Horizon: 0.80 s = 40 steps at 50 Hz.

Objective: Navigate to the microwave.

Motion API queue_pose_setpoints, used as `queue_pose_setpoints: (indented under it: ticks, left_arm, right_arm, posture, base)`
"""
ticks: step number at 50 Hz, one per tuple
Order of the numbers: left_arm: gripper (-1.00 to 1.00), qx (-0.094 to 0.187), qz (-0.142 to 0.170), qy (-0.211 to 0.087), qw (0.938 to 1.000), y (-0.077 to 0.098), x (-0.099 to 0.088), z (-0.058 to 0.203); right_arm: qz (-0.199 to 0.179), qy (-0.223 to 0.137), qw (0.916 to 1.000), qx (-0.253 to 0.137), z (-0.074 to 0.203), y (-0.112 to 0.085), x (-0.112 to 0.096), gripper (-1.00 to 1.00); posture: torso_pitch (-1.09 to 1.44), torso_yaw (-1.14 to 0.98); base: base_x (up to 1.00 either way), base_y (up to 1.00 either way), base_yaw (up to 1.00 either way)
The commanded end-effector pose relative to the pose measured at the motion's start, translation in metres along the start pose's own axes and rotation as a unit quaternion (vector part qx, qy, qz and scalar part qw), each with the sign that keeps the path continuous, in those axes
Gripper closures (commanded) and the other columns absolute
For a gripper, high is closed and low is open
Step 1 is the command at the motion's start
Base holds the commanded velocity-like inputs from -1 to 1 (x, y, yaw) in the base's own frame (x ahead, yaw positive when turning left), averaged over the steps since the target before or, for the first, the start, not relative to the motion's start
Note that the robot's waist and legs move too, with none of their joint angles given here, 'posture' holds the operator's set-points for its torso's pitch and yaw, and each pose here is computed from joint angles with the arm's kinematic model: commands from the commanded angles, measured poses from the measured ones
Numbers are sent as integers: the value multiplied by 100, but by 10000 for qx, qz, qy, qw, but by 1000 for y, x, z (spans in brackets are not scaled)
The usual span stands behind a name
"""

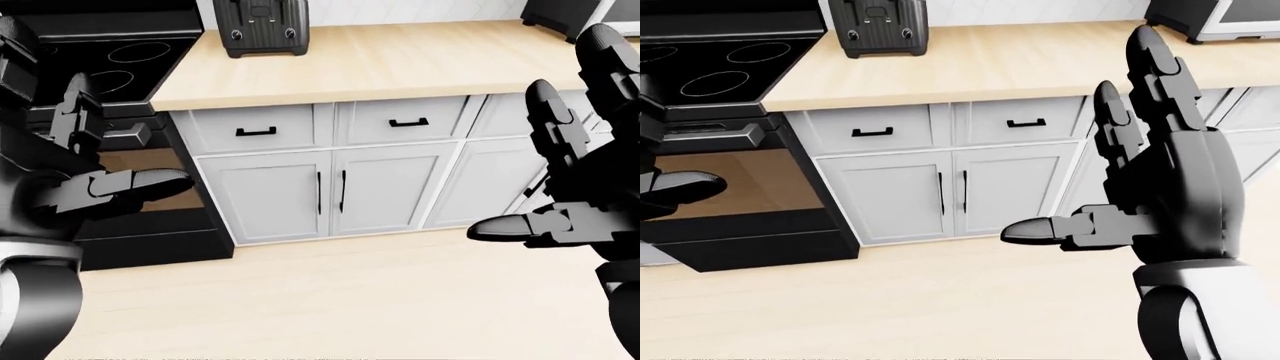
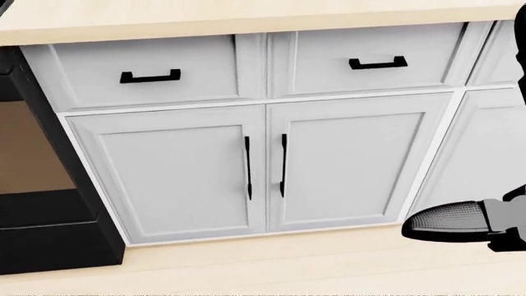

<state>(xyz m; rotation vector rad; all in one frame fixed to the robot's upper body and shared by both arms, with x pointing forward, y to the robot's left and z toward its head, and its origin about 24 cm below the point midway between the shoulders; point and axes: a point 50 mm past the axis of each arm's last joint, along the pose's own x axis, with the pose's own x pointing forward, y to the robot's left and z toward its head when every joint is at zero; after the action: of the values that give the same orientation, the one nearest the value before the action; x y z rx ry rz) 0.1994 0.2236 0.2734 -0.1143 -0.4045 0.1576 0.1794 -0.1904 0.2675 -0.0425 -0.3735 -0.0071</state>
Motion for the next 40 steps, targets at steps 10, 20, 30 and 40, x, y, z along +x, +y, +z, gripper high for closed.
queue_pose_setpoints:
  ticks: [10, 20, 30, 40]
  left_arm:
    - [-100, -7, 58, -313, 9995, 1, 1, 10]
    - [-100, 2, 56, -306, 9995, 2, 0, 9]
    - [-100, -4, 76, -298, 9995, 3, 0, 8]
    - [-100, 5, 53, -286, 9996, 2, 0, 6]
  right_arm:
    - [-12, -277, 9996, 16, 9, 0, -1, -100]
    - [-8, -281, 9996, 11, 9, 0, -1, -100]
    - [-8, -260, 9997, 8, 6, 0, -1, -100]
    - [-36, -279, 9996, 65, 7, -1, -1, -100]
  posture:
    - [0, 0]
    - [0, 0]
    - [0, 0]
    - [0, 0]
  base:
    - [0, 28, 0]
    - [0, 27, 0]
    - [0, 28, 0]
    - [0, 28, 0]
